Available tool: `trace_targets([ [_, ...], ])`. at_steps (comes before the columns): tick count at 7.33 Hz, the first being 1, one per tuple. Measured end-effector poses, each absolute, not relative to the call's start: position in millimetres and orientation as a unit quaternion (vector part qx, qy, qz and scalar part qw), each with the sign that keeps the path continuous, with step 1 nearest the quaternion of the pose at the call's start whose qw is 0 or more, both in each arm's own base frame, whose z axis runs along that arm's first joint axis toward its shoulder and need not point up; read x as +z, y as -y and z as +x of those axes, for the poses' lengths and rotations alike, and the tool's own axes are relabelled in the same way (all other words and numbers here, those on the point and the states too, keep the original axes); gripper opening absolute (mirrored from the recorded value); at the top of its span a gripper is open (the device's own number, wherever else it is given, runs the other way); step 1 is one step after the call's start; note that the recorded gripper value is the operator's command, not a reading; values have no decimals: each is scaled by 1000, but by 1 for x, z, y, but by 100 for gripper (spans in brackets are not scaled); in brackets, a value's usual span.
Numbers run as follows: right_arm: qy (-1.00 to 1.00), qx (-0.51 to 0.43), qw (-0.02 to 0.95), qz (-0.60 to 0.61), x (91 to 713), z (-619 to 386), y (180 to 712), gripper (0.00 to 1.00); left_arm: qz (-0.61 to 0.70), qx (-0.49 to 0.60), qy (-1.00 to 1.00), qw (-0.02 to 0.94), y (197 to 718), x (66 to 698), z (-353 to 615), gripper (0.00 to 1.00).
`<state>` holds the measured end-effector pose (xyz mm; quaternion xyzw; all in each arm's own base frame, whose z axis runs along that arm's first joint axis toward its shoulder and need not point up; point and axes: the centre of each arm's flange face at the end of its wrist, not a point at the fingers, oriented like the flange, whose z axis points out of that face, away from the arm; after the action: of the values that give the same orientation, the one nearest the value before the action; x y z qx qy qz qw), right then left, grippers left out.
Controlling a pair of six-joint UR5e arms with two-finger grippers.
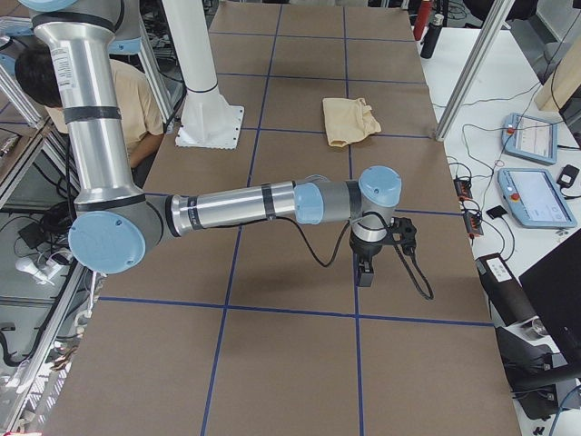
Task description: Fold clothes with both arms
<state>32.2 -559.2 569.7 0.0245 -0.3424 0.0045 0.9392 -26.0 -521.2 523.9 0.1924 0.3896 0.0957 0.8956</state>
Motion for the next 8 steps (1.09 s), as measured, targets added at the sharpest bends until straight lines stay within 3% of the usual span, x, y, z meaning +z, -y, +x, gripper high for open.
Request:
trace_targets([
  [8,343,6,939,23,572,32,559,100,193,95,-386,897,519,523,-27,100],
])
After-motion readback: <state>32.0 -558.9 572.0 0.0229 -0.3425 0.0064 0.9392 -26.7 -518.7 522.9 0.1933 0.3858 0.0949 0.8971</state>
